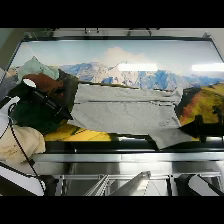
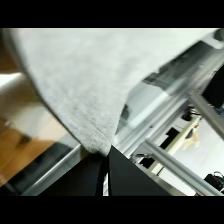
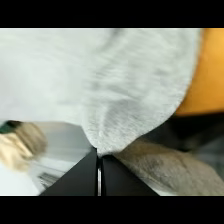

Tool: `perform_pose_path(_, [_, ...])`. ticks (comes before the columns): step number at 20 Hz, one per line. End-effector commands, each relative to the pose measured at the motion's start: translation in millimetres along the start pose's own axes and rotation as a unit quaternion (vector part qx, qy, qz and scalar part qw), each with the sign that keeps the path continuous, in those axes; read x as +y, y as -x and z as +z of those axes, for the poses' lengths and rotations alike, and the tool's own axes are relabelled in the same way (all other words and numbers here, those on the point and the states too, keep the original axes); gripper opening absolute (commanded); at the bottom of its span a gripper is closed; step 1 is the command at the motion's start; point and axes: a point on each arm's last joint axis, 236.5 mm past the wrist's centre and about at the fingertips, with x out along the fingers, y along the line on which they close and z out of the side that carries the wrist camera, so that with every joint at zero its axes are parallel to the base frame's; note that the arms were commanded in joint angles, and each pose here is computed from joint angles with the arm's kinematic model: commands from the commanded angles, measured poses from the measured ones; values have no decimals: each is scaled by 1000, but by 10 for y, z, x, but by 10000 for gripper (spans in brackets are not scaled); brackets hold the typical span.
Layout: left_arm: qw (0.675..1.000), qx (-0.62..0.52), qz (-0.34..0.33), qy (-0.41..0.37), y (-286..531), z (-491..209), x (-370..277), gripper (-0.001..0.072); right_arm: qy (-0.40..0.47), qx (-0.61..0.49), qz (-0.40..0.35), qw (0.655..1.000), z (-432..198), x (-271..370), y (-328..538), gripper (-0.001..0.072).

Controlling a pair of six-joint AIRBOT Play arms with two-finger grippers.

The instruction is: Fold the shirts.

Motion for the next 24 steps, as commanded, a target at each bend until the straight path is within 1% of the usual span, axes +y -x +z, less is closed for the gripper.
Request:
perform_pose_path(1, [996, -47, -54, -56, 235, 214, -466, 26, 57, -118, 130, 983, 555, 818, 291, 22])
perform_pose_path(3, [996, -70, -39, -45, 382, 430, -468, 26, 62, -141, 126, 980, 870, 874, 314, 22])
perform_pose_path(5, [996, -80, -32, -34, 468, 631, -425, 26, 62, -128, 118, 983, 1075, 850, 149, 22])
perform_pose_path(11, [993, -117, -20, 23, 492, 1300, -5, 24, 45, -119, 66, 990, 1771, 467, -574, 22])
perform_pose_path(13, [992, -119, -21, 34, 439, 1464, 111, 10, 30, -107, 58, 992, 1886, 287, -736, 22])
perform_pose_path(15, [992, -115, -20, 36, 415, 1542, 186, 10, 28, -99, 26, 994, 1931, 33, -843, 22])
perform_pose_path(18, [993, -106, -25, 53, 354, 1544, 290, 8, 50, -94, -36, 994, 1943, -294, -882, 22])
perform_pose_path(20, [992, -104, -31, 64, 355, 1507, 357, 10, 82, -94, -59, 990, 1973, -363, -854, 23])
perform_pose_path(21, [992, -101, -36, 63, 380, 1476, 336, 44, 107, -93, -57, 988, 1993, -297, -814, 54])
perform_pose_path(22, [992, -102, -46, 56, 446, 1466, 272, 215, 138, -91, -46, 985, 2021, -161, -713, 255])
perform_pose_path(23, [991, -109, -61, 42, 558, 1467, 163, 280, 169, -87, -32, 981, 2040, 1, -578, 453])
perform_pose_path(24, [989, -120, -84, 26, 692, 1474, 23, 280, 194, -83, -19, 977, 2047, 184, -409, 569])
